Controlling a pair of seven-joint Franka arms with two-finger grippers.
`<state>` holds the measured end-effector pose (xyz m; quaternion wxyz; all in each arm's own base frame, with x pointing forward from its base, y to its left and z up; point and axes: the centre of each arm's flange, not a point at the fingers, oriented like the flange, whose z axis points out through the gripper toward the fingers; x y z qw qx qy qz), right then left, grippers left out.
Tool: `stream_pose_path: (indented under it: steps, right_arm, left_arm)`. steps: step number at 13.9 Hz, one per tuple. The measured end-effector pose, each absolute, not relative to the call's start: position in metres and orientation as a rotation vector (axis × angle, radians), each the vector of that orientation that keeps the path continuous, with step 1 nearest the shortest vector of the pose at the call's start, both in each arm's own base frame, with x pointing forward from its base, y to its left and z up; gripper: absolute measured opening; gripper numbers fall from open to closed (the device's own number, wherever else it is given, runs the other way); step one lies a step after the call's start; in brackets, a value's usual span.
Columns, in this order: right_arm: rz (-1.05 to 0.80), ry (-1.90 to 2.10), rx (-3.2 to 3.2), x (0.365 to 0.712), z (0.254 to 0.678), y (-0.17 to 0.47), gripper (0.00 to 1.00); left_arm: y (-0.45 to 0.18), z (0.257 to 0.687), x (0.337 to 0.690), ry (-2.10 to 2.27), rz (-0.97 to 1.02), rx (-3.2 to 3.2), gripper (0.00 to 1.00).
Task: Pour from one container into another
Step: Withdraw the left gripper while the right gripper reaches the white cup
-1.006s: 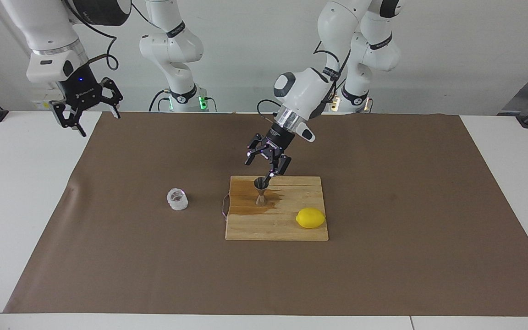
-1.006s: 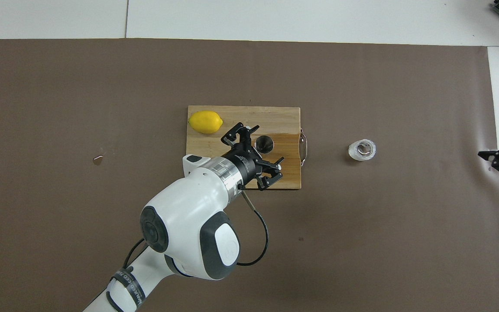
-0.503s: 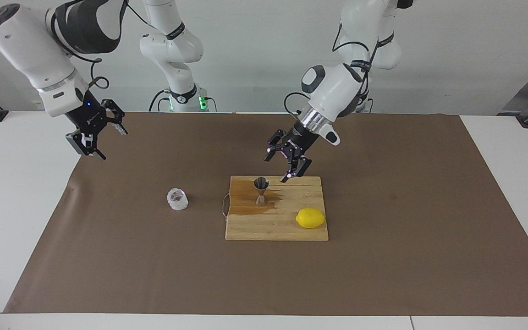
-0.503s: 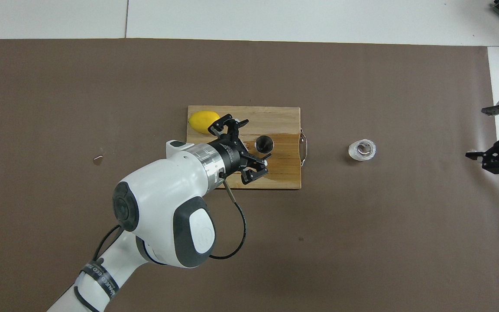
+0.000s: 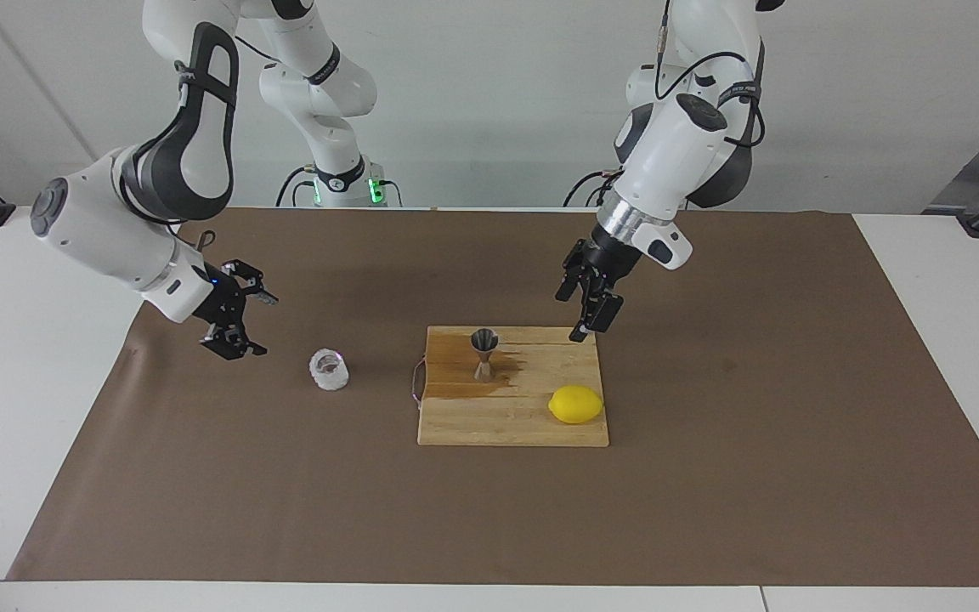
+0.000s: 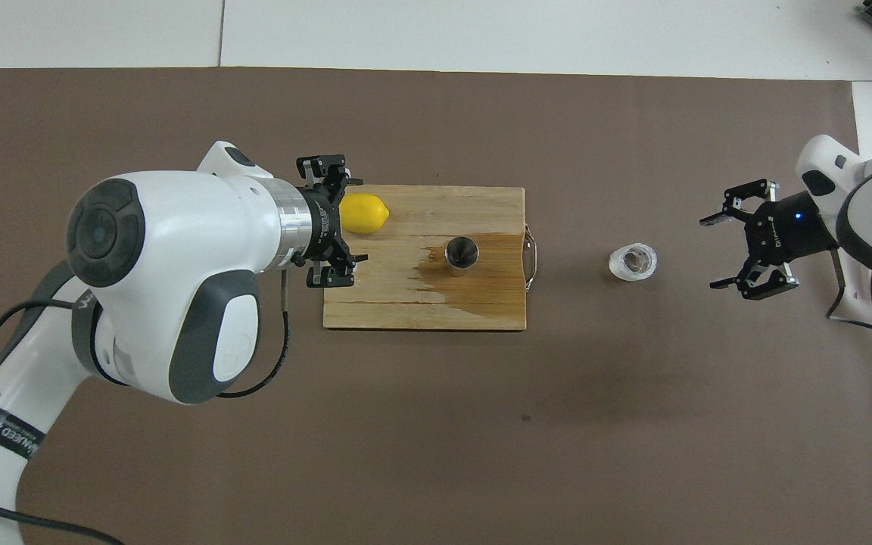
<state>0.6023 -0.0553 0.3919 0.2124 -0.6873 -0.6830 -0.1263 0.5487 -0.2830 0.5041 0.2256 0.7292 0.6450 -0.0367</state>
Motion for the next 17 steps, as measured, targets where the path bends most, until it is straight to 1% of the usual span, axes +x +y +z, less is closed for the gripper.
stream_pose_path:
  steps: [3, 6, 8, 10, 13, 17]
  right_arm:
    - [-0.485, -1.822, -1.792, 0.609, 0.338, -0.051, 1.00]
    - [-0.524, -1.789, -1.756, 0.613, 0.295, -0.050, 1.00]
    - [-0.518, -1.780, -1.745, 0.613, 0.283, -0.049, 1.00]
    - [-0.513, -1.779, -1.739, 0.611, 0.277, -0.048, 1.00]
    - [-0.560, -1.779, -1.734, 0.607, 0.264, -0.038, 1.00]
    - [-0.563, -1.796, -1.751, 0.602, 0.249, -0.032, 1.00]
  left_arm:
    - [-0.245, 0.519, 0.553, 1.546, -0.028, 2.237, 1.00]
    - [-0.197, 0.527, 0.556, 1.246, 0.022, 2.475, 1.00]
    - [-0.176, 0.527, 0.556, 1.009, 0.081, 2.660, 1.00]
    - [-0.169, 0.523, 0.553, 0.807, 0.129, 2.842, 1.00]
    - [-0.153, 0.526, 0.544, 0.520, 0.093, 2.993, 1.00]
    - [-0.110, 0.537, 0.542, 0.183, 0.082, 3.075, 1.00]
